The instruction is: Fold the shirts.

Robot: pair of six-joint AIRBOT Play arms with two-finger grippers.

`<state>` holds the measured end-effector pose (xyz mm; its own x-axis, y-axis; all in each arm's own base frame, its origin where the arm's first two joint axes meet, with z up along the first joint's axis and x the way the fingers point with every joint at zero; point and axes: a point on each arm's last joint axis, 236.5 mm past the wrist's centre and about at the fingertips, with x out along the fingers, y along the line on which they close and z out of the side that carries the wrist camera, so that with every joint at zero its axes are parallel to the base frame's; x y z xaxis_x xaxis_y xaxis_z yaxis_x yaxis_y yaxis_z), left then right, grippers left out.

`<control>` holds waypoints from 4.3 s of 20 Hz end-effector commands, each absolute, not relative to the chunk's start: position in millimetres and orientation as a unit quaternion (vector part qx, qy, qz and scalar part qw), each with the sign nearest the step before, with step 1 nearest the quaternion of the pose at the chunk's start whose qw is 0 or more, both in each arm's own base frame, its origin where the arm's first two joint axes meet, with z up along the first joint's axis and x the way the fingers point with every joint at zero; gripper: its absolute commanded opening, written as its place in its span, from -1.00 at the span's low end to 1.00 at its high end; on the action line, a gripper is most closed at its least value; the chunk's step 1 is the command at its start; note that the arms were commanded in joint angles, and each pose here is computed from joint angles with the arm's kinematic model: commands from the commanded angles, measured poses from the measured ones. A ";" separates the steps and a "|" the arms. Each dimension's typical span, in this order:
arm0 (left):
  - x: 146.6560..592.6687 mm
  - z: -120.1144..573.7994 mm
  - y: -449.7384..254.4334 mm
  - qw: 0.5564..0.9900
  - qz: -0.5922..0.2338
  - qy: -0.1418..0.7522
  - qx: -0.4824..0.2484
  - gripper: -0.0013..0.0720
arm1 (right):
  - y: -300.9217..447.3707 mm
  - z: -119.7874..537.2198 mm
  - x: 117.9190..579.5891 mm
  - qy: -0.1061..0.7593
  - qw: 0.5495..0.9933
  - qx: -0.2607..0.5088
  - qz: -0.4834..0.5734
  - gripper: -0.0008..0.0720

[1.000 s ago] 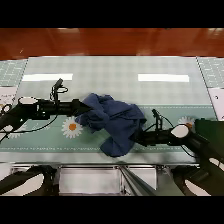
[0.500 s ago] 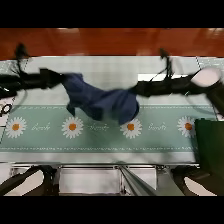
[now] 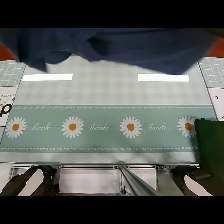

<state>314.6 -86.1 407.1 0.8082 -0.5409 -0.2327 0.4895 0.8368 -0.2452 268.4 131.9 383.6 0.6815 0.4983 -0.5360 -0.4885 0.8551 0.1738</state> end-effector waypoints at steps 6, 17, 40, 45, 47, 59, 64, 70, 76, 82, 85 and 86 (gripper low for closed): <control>222.8 383.1 -95.9 0.960 -0.223 0.167 -0.016 -0.89 | 61.1 369.7 169.1 0.321 0.937 0.001 0.140 -0.91; 281.5 81.8 -96.2 0.854 -0.191 0.433 -0.217 -0.89 | 91.6 112.6 261.9 0.525 0.838 0.083 0.127 -0.91; 334.6 8.4 61.5 0.768 -0.014 0.494 -0.407 0.41 | -62.2 20.5 357.1 0.542 0.792 0.279 -0.035 0.15; 290.0 -54.6 -35.6 0.697 -0.108 0.538 -0.462 0.41 | -13.4 -52.4 296.7 0.546 0.741 0.391 0.008 0.15; 285.9 -66.0 -56.1 0.694 -0.125 0.557 -0.439 0.41 | -5.5 -57.9 288.9 0.556 0.734 0.389 0.020 0.15; 337.8 -51.2 -92.3 0.741 -0.163 0.535 -0.371 -0.89 | 40.6 -80.2 284.0 0.607 0.710 0.348 0.081 0.15; 344.3 -37.9 -94.4 0.744 -0.179 0.529 -0.366 -0.89 | 62.8 -93.6 318.6 0.623 0.692 0.349 0.108 0.15; 344.2 -37.9 -94.8 0.744 -0.179 0.529 -0.366 -0.89 | 91.7 -114.1 358.5 0.648 0.675 0.328 0.132 0.15; 344.7 -38.0 -94.4 0.745 -0.178 0.529 -0.366 -0.89 | 105.5 -99.4 401.3 0.629 0.690 0.328 0.144 0.14; 366.3 -3.2 -87.8 0.761 -0.195 0.494 -0.374 -0.89 | 119.1 -55.4 409.3 0.620 0.695 0.299 0.208 -0.91; 408.6 100.2 -72.7 0.808 -0.238 0.390 -0.372 -0.89 | 97.6 48.4 445.9 0.540 0.771 0.254 0.222 -0.91; 420.4 146.7 -66.2 0.828 -0.249 0.342 -0.367 -0.89 | 90.9 95.6 454.3 0.499 0.803 0.232 0.226 -0.91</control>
<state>396.0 -76.1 54.4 0.5340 -0.6581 -0.5307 0.0210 0.6379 -0.7699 441.0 103.0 9.0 0.2815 0.6252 -0.7279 -0.0135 0.7611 0.6485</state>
